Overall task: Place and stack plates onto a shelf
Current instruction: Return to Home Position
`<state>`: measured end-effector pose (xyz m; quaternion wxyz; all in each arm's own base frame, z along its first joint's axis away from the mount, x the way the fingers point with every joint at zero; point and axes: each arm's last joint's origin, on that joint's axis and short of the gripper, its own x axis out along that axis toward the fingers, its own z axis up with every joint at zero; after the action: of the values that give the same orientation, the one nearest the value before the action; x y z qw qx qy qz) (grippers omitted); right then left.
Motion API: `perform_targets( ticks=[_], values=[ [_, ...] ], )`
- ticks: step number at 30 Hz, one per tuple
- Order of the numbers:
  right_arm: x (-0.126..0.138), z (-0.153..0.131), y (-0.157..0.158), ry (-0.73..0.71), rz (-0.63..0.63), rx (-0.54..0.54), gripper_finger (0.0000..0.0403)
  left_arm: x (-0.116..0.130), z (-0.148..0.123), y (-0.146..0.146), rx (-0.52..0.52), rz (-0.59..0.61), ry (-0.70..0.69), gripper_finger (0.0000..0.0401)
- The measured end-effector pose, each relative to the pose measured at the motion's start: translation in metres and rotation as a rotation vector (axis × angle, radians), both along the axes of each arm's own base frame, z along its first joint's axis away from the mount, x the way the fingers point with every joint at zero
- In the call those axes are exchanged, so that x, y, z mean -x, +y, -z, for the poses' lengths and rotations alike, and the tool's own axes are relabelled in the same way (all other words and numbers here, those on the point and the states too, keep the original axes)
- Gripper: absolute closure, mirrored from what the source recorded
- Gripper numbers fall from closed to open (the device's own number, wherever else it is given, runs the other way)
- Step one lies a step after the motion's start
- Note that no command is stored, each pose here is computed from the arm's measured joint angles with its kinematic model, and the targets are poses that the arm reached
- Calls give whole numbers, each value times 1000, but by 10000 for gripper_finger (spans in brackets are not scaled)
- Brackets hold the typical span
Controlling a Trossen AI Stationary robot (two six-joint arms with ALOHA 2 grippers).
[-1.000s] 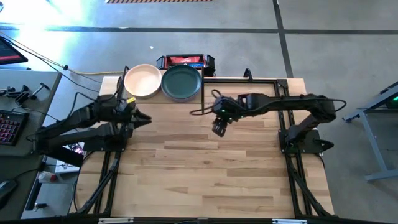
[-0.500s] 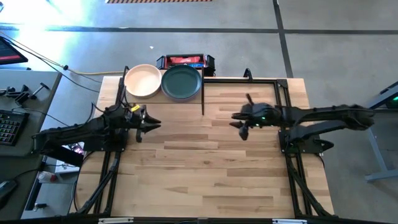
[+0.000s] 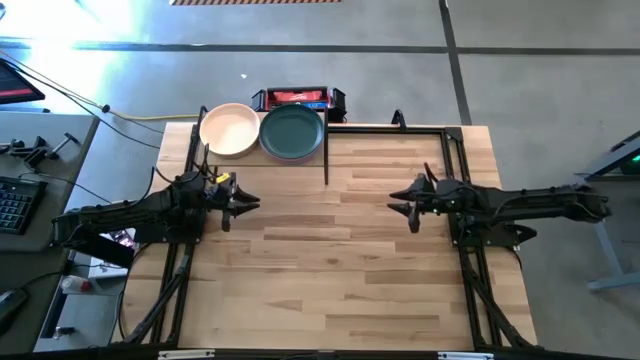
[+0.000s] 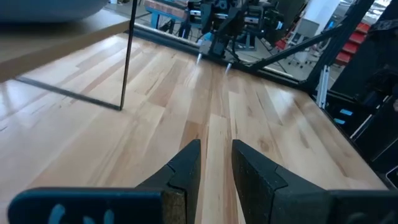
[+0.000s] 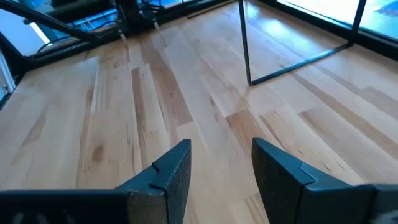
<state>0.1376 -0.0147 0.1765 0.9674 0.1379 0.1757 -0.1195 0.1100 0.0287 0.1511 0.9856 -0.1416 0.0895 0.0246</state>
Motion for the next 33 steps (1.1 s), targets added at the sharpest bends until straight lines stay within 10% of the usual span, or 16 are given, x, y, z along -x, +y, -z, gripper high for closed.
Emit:
perform_targets(
  ticks=[33],
  values=[
    [20, 40, 2, -37, -14, 34, 252, 3, 8, 7, -21, -241, 91, 323]
  ],
)
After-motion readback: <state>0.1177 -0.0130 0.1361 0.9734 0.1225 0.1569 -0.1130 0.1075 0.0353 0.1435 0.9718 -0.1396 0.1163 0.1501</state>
